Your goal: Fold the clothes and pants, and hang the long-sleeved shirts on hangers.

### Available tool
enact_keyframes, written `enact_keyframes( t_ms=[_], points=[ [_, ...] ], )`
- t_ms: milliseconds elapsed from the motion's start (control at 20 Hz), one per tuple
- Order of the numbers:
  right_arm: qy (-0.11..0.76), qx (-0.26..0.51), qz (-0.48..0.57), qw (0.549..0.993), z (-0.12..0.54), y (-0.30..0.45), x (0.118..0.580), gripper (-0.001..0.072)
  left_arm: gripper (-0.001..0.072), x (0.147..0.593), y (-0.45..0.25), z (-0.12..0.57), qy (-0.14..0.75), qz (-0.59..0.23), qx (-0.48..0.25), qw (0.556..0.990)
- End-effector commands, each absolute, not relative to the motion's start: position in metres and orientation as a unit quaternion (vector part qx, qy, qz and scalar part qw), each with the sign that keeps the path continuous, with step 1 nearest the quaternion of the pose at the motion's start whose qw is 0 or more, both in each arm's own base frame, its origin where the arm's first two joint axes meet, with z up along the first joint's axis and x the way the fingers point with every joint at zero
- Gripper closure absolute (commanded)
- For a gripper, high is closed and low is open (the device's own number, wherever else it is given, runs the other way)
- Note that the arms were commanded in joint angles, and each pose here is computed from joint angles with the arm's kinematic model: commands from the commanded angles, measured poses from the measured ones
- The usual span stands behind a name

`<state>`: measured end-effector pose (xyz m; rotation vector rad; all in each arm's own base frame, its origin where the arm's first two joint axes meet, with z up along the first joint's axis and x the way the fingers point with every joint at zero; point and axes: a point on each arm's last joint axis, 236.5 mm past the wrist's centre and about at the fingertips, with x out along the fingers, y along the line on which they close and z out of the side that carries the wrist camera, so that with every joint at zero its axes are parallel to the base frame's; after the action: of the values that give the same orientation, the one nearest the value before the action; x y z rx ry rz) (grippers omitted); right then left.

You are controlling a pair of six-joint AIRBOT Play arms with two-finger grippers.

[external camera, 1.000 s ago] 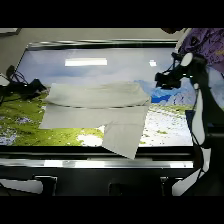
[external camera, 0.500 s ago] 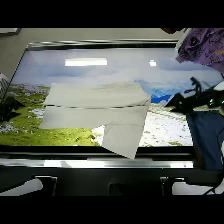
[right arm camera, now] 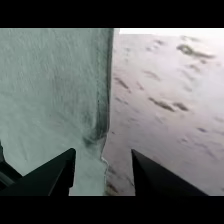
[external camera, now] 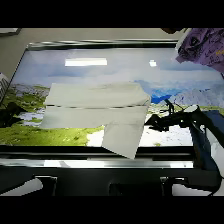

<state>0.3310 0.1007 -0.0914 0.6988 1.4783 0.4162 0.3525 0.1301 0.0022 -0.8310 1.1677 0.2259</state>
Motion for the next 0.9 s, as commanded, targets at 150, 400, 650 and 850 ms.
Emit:
enact_keyframes(
  t_ms=[150,400,650,850],
  points=[
    [0.656,0.281,0.184,0.676,-0.109,0.132,0.333,0.0336,0.0169,0.350,0.129,-0.002,0.538,0.104,-0.381,0.745],
    [0.654,0.270,0.191,0.681,-0.105,0.140,0.332,0.0681,0.0170,0.342,0.127,-0.032,0.549,0.085,-0.352,0.753],
    [0.630,0.271,0.187,0.703,-0.076,0.138,0.338,0.0681,0.0170,0.327,0.121,-0.078,0.564,0.094,-0.354,0.740],
    [0.613,0.273,0.186,0.718,-0.057,0.138,0.342,0.0681,0.0170,0.323,0.110,-0.104,0.586,0.081,-0.378,0.713]
  ],
)
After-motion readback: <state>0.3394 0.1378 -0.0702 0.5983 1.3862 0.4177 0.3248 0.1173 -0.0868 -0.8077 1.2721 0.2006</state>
